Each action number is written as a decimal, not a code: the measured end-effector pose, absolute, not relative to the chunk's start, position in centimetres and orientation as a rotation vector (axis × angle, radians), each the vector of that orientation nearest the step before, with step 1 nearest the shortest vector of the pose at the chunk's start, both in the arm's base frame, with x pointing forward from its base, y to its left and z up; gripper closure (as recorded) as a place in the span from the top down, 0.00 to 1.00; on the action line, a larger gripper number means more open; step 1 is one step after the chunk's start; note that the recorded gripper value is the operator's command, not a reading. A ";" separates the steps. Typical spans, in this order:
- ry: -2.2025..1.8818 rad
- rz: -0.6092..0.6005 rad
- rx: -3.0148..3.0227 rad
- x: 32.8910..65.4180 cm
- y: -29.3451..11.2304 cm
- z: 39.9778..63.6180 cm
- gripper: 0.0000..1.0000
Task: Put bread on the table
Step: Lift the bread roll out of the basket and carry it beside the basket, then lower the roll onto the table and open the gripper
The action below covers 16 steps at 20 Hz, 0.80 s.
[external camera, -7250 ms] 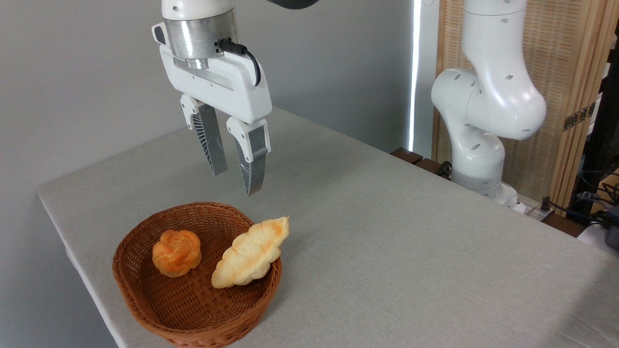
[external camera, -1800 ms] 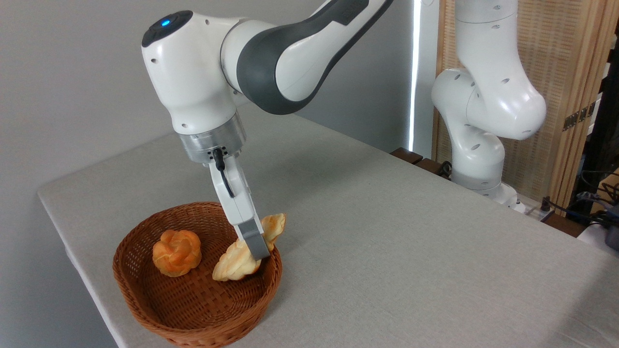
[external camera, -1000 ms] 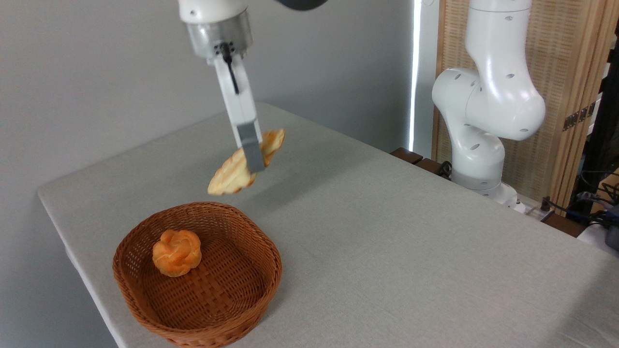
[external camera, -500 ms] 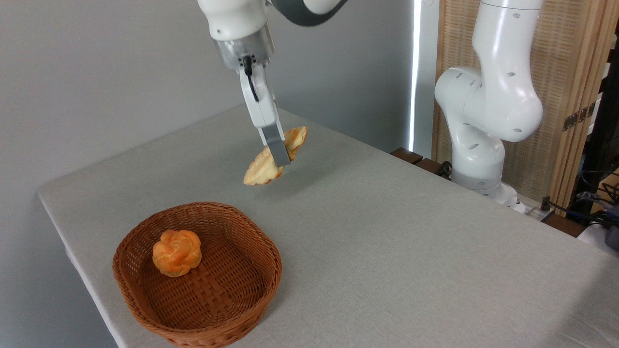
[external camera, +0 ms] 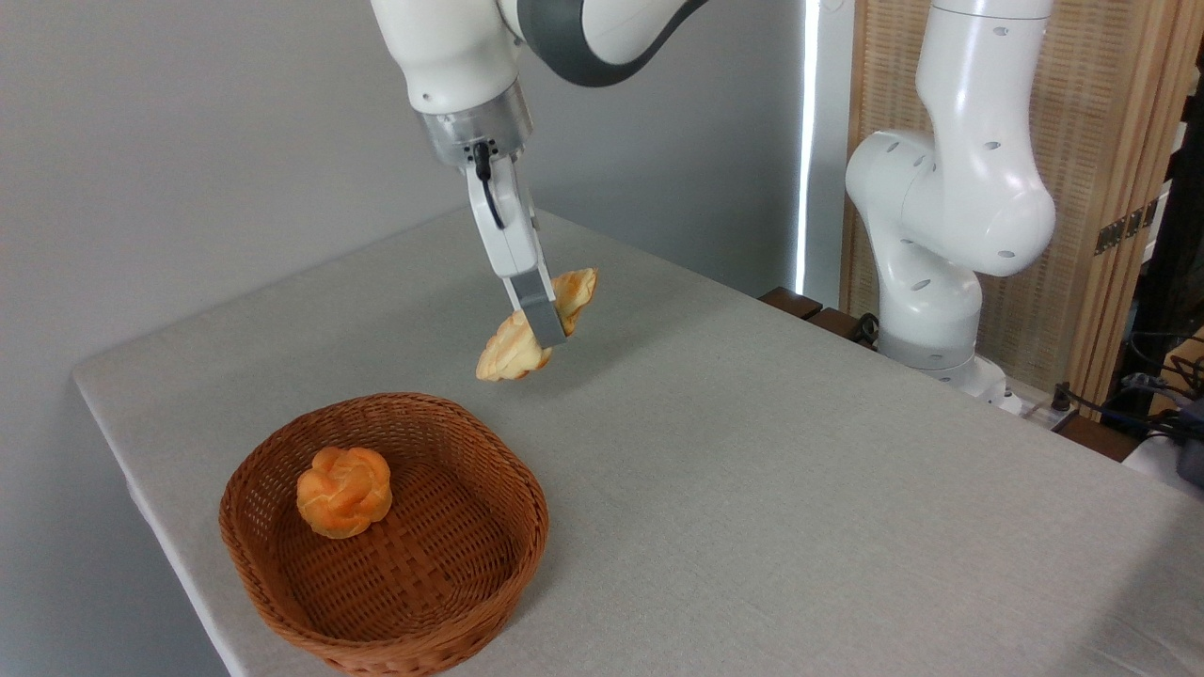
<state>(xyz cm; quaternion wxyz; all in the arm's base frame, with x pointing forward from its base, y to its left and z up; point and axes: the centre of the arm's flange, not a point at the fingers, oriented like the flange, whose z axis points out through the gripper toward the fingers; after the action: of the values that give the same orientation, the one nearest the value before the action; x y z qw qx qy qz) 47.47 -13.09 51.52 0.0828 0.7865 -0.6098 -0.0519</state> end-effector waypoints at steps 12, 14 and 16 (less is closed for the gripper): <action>-1.863 -0.107 2.341 47.8 -14.6 51.5 1.00; -1.864 -0.106 2.340 47.7 -14.6 51.5 1.00; -1.864 -0.106 2.340 47.7 -14.6 51.5 1.00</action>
<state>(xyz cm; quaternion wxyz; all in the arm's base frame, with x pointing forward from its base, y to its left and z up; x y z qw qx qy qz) 47.75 -14.61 51.48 0.0739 0.7795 -0.6210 -0.0354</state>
